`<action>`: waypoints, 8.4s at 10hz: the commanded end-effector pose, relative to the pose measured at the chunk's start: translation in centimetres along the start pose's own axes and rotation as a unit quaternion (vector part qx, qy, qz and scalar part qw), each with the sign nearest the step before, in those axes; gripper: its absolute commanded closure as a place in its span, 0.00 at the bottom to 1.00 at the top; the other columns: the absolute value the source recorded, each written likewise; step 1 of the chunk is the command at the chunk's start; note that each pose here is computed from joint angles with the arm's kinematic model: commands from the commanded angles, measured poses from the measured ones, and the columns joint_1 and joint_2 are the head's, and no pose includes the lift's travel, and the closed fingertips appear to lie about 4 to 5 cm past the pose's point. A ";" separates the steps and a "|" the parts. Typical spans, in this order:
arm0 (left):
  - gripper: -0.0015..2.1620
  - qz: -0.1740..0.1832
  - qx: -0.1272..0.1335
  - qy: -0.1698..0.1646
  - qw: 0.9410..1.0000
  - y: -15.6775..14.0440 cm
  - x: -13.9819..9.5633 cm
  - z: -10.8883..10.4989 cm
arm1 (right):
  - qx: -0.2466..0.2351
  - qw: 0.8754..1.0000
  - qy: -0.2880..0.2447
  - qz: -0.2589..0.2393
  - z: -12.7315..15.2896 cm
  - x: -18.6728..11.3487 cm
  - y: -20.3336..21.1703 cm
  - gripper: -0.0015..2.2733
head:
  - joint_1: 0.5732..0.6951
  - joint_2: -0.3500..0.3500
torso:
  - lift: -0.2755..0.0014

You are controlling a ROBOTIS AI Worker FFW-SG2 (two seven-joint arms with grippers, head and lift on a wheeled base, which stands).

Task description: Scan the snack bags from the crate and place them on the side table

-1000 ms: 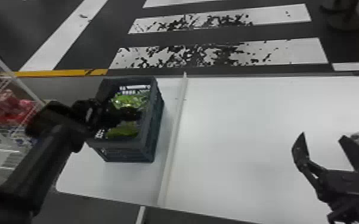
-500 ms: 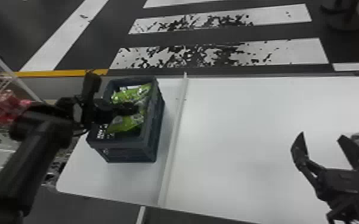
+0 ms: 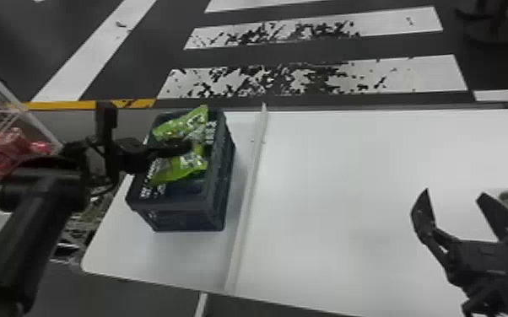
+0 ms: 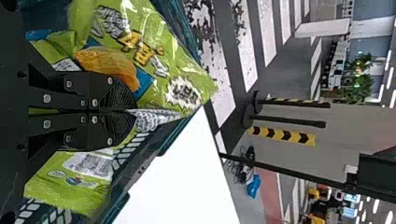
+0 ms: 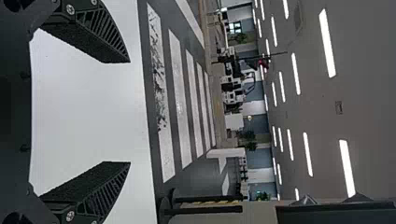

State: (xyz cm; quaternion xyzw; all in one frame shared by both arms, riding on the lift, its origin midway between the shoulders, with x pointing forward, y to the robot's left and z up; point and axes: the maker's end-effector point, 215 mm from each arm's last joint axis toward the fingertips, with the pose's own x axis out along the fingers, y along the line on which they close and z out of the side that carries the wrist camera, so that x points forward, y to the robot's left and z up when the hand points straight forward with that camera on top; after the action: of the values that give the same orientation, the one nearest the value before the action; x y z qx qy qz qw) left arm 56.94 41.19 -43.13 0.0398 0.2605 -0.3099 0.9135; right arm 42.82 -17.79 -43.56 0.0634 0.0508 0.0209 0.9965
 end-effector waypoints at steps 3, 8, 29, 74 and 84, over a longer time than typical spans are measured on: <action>0.99 -0.007 -0.026 -0.058 0.998 0.2 -1.9 2.5 | 0.002 1.000 -0.001 0.001 0.0 -0.1 0.1 0.05 | 1.00 0.87 | 0.81; 0.99 -0.021 -0.040 -0.122 0.991 -2.0 -3.9 8.0 | 0.002 1.000 -0.002 -0.002 0.0 -0.1 0.1 0.05 | 1.00 0.87 | 0.81; 0.54 -0.173 -0.077 -0.104 0.976 -40.9 21.4 3.6 | -0.001 0.999 -0.010 -0.032 1.3 -0.6 -1.5 0.05 | 1.00 0.11 | 0.81; 0.03 0.200 -0.073 -0.253 0.944 -20.2 0.1 2.1 | -0.078 0.985 0.115 0.103 -7.1 2.8 7.4 0.99 | 1.00 0.70 | 0.81; 0.04 0.199 -0.073 -0.252 0.944 -20.1 0.2 2.1 | -0.129 0.961 0.190 0.156 -13.1 4.2 11.4 0.99 | 1.00 0.85 | 0.81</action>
State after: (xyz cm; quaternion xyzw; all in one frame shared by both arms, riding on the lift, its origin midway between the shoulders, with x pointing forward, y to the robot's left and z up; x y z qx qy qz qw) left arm 46.19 24.43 -39.58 -0.0553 0.0294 -0.1016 0.9929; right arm 45.14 -4.45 -55.23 -0.0620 0.2225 0.1961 0.9530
